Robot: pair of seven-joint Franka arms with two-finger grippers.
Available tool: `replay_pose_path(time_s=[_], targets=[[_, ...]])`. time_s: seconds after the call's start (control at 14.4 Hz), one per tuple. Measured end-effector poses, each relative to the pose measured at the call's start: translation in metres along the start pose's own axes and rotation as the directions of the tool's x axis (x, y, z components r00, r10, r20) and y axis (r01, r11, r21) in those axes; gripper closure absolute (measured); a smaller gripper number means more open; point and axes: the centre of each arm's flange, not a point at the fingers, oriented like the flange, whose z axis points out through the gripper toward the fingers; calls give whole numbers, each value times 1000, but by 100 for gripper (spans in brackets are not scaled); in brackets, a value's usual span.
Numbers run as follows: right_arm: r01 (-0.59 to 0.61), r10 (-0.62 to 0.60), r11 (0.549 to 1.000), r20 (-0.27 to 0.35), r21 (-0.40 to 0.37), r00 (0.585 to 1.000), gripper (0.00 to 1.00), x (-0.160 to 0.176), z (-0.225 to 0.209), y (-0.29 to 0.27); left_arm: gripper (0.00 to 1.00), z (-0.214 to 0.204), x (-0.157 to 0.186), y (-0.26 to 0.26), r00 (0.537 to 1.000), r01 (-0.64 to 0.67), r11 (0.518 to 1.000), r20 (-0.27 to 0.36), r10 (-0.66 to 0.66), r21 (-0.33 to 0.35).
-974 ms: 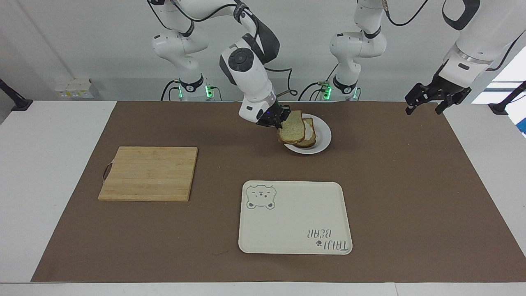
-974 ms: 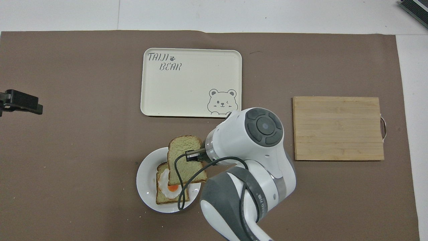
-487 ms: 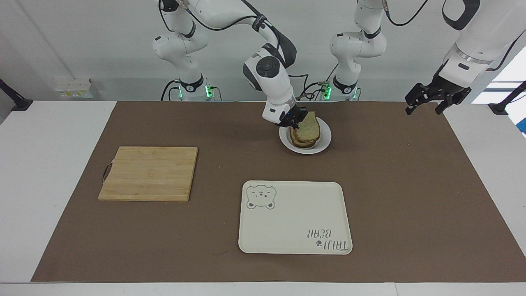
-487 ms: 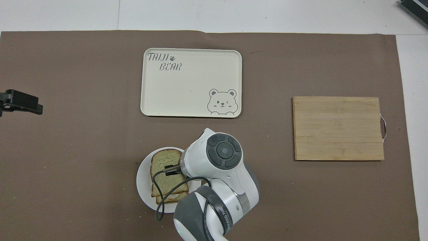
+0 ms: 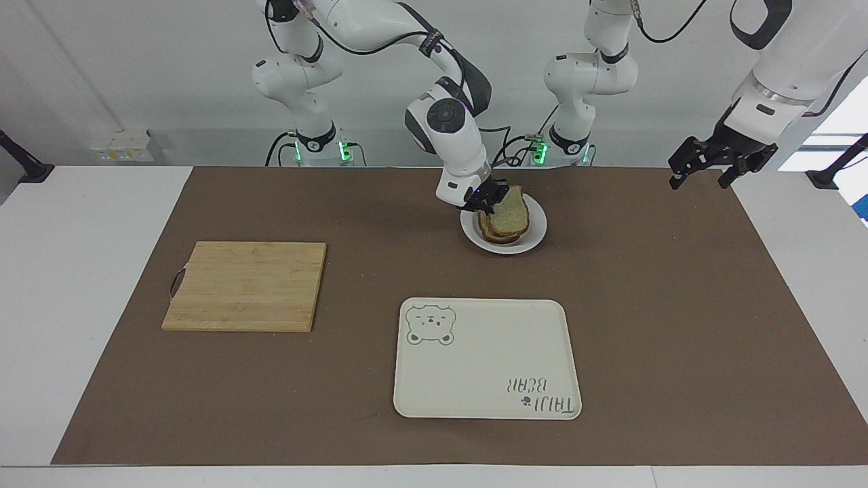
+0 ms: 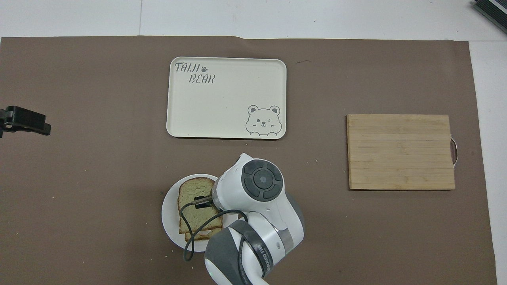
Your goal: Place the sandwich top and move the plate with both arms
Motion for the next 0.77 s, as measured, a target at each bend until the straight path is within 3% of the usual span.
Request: replay_pose_path(time_s=[0.56, 0.77], targets=[[-6, 6, 1000, 7, -7, 1000, 92, 0, 26, 4, 0, -7, -9, 4, 1000, -8, 1000, 8, 8, -4], [-4, 4, 1000, 4, -7, 1000, 92, -1, 33, 4, 0, -3, -17, 0, 1000, 6, 999, 21, -5, -54]])
